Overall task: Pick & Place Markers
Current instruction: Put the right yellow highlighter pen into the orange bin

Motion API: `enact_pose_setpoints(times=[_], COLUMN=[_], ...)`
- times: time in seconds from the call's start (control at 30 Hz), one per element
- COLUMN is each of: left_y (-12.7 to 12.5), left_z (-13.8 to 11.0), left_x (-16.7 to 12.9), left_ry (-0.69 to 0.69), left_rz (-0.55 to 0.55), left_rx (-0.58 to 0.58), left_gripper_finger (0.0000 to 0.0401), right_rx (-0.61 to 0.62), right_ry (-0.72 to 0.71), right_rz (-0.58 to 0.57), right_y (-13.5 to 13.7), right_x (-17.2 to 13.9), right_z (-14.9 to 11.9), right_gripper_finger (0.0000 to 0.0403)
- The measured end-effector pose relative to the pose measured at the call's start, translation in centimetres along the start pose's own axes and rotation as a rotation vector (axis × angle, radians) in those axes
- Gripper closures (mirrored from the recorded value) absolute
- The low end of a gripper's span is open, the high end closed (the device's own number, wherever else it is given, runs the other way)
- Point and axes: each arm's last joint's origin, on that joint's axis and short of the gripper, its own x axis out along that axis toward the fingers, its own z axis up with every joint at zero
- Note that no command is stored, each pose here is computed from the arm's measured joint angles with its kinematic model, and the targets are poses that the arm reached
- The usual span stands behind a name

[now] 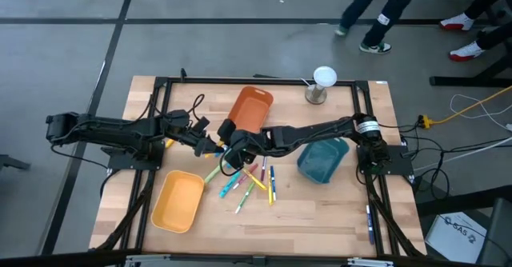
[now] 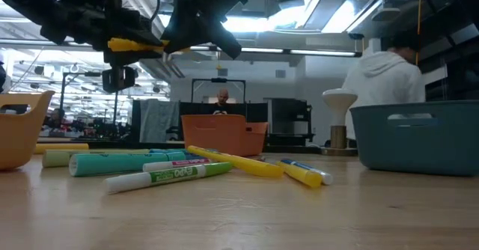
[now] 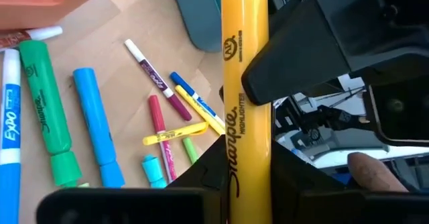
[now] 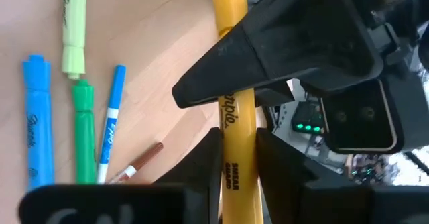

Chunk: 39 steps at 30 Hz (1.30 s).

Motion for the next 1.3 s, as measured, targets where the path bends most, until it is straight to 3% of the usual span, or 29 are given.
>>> enact_pose_setpoints(times=[0.2, 0.37, 0.5, 0.7, 0.83, 1.07, 1.3], left_y=[0.1, 0.2, 0.3, -0.1, 0.0, 0.1, -0.8], left_z=[0.0, 0.0, 0.0, 0.1, 0.1, 0.3, 0.9], left_x=[0.0, 0.0, -0.1, 0.0, 0.0, -0.1, -0.1], left_ry=[-0.028, -0.024, -0.037, -0.051, -0.097, -0.148, -0.253], left_rz=[0.034, 0.048, 0.062, 0.053, 0.144, 0.232, 0.215], left_rx=[0.059, 0.060, 0.103, 0.432, 0.635, 0.764, 0.881], left_gripper_finger=[0.0350, 0.0350, 0.0350, 0.0350, 0.0350, 0.0350, 0.0348], right_rx=[0.101, 0.124, 0.245, 0.631, 0.816, 0.912, 1.043], right_ry=[0.022, 0.012, -0.066, -0.165, -0.236, -0.308, -0.410], right_rz=[0.015, 0.031, 0.091, 0.285, 0.332, 0.217, 0.064], right_y=[0.1, -0.2, -1.3, -2.2, -2.6, -2.4, -0.1], right_x=[0.0, -0.9, -2.7, -3.6, -3.6, -4.3, -3.2], right_z=[-0.2, -0.3, -0.6, -3.8, -6.0, -7.7, -9.7], right_gripper_finger=[0.0302, 0.0248, 0.0202, 0.0168, 0.0167, 0.0167, 0.0167])
